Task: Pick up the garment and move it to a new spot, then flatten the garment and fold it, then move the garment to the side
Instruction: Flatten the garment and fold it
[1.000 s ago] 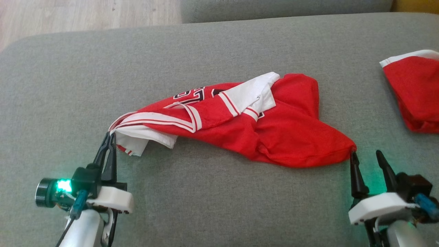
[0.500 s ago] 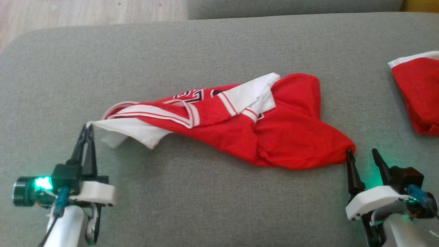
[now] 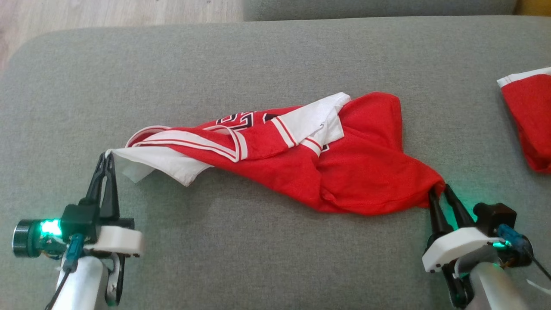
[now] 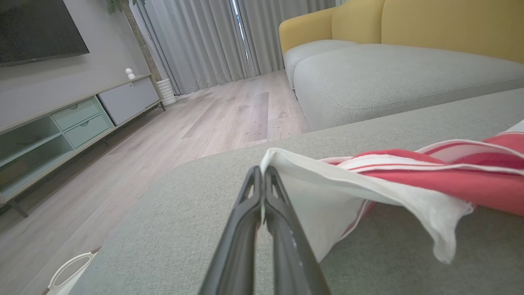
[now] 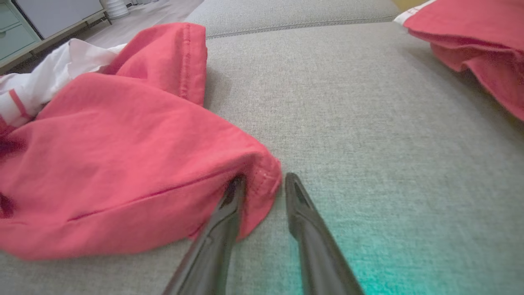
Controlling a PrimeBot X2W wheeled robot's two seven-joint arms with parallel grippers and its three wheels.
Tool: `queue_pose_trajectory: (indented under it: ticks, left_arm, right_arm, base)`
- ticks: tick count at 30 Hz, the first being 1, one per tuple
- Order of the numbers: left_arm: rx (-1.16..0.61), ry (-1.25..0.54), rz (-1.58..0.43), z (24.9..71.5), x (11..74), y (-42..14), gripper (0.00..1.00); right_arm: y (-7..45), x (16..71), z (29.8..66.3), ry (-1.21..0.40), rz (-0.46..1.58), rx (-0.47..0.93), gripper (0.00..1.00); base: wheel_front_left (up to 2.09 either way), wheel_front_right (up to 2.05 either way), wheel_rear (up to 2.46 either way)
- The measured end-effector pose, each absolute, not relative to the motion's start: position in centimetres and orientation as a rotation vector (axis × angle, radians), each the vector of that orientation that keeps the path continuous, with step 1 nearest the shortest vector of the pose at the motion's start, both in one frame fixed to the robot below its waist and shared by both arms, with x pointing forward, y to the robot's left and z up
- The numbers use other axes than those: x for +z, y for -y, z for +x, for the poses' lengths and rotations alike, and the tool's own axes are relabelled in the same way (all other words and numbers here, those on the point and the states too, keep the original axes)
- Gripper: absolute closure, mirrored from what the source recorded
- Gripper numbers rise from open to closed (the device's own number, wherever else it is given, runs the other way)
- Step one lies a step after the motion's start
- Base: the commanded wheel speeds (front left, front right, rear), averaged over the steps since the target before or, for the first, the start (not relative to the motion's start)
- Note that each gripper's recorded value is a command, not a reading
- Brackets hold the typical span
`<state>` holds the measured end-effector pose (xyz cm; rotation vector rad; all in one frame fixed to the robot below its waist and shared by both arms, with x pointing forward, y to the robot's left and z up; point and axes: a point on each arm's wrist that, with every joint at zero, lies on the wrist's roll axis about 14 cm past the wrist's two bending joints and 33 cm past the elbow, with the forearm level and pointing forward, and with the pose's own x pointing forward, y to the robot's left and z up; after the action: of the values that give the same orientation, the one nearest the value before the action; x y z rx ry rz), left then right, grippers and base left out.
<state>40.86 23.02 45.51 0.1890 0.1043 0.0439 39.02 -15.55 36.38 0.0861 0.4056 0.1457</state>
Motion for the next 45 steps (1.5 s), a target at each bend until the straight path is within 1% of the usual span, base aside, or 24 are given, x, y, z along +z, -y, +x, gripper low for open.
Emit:
queue_pose_trajectory:
  ticks: [1,2,3,4,7,10,15,20,21,25,29,32,37,45]
  left_arm:
    - [0.044,-0.107,0.189,40.8,45.5,-23.0,1.00]
    - [0.045,-0.110,0.189,40.8,45.4,-23.1,1.00]
    - [0.046,-0.111,0.190,40.8,45.4,-23.1,1.00]
    - [0.045,-0.111,0.190,40.7,45.4,-23.1,1.00]
    - [0.039,-0.108,0.190,40.6,45.5,-22.9,1.00]
    - [0.018,-0.092,0.190,40.4,46.1,-22.4,1.00]
    - [-0.028,-0.005,0.180,40.3,49.2,-21.9,1.00]
    - [-0.119,0.132,0.181,40.3,55.0,-20.5,1.00]
    - [-0.171,0.183,0.183,40.4,57.6,-19.6,1.00]
    - [-0.278,0.285,0.230,41.4,63.2,-17.6,1.00]
    - [-0.354,0.401,0.241,41.3,69.2,-15.7,1.00]
    - [-0.383,0.450,0.239,41.2,72.1,-15.0,1.00]
    - [-0.392,0.494,0.205,41.1,74.7,-15.2,1.00]
    - [-0.368,0.507,0.175,41.7,76.5,-16.4,1.00]
  right_arm:
    - [15.4,36.4,39.1,-0.406,0.090,0.148,0.57]
    - [15.3,36.4,39.2,-0.407,0.093,0.151,0.67]
    - [15.3,36.4,39.3,-0.409,0.094,0.154,0.87]
    - [15.1,36.4,39.4,-0.410,0.093,0.159,1.00]
    - [15.0,36.3,39.3,-0.415,0.096,0.163,1.00]
    - [15.7,37.4,39.6,-0.381,0.081,0.158,1.00]
    - [17.4,42.0,41.0,-0.229,0.056,0.137,1.00]
    - [19.5,49.5,42.1,-0.017,0.036,0.123,1.00]
    - [20.5,52.6,42.1,0.045,0.013,0.129,1.00]
    - [22.7,59.8,42.5,0.174,-0.047,0.132,1.00]
    - [24.0,67.4,41.8,0.318,-0.121,0.135,1.00]
    - [24.8,70.9,41.1,0.381,-0.168,0.126,1.00]
    - [25.4,73.5,40.9,0.426,-0.192,0.107,1.00]
    - [25.5,73.8,41.9,0.424,-0.169,0.102,1.00]
  base:
    - [0.00,0.00,0.00]
    - [0.00,0.00,0.00]
    - [0.00,0.00,0.00]
    - [0.00,0.00,0.00]
    - [0.00,0.00,0.00]
    - [0.00,0.00,0.00]
    - [0.00,0.00,0.00]
    - [0.00,0.00,0.00]
    - [0.00,0.00,0.00]
    - [0.00,0.00,0.00]
    - [0.00,0.00,0.00]
    - [0.00,0.00,0.00]
    - [0.00,0.00,0.00]
    - [0.00,0.00,0.00]
